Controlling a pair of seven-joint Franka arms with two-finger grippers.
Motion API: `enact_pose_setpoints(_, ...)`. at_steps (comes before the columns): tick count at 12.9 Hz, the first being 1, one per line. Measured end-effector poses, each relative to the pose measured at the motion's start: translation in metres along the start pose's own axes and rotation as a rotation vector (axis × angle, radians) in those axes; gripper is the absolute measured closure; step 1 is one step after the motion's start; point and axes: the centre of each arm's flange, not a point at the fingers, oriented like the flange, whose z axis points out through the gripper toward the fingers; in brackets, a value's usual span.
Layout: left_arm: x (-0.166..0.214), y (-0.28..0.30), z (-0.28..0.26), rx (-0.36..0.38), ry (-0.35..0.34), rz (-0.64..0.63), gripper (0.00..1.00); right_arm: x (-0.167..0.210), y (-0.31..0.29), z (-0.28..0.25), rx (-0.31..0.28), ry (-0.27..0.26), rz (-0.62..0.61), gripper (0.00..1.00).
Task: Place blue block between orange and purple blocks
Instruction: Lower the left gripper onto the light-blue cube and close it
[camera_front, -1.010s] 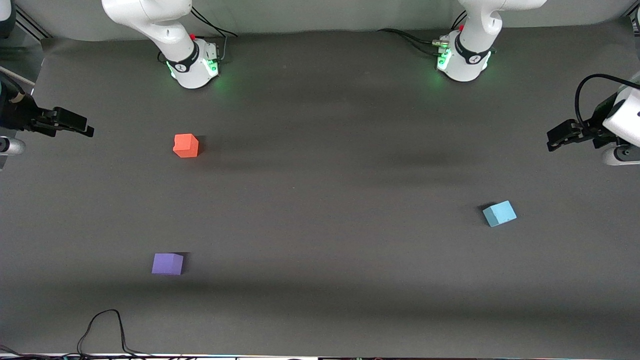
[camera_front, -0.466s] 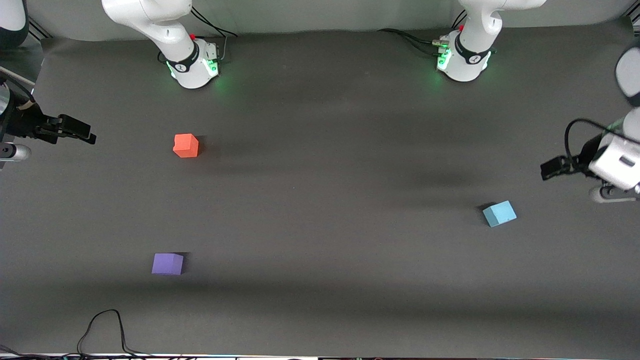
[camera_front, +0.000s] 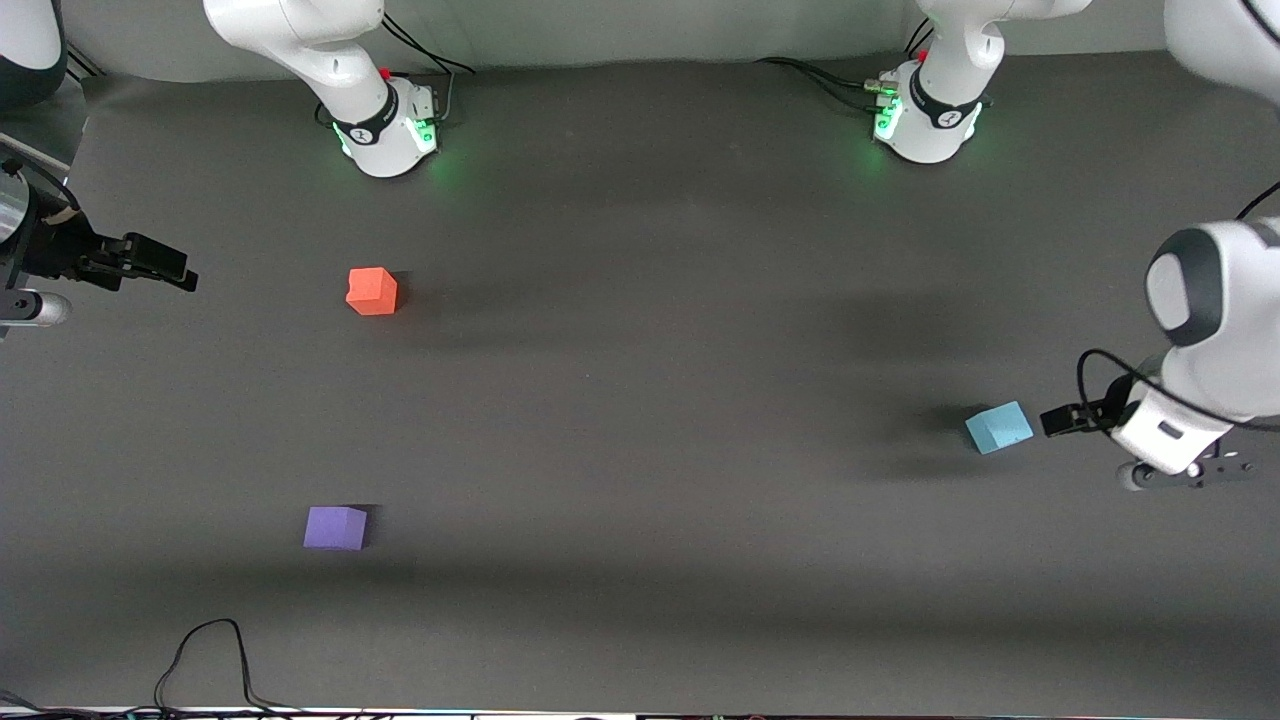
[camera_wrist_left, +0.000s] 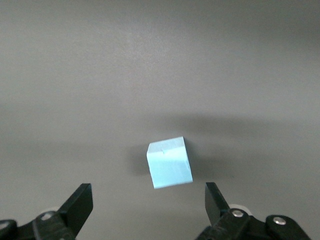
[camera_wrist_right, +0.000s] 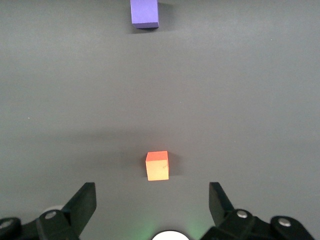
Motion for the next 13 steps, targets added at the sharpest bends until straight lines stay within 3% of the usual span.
enact_pose_setpoints(6,-0.009,0.003,0.078,-0.019,-0.028,-0.015,0.00,-0.003,-0.006,-0.004,-0.008,0.010,-0.006,0.00)
enact_pose_setpoints(13,-0.026,0.012,0.137,-0.053,-0.111,-0.041,0.00,-0.004,-0.012,-0.005,-0.010,0.011,-0.018,0.00)
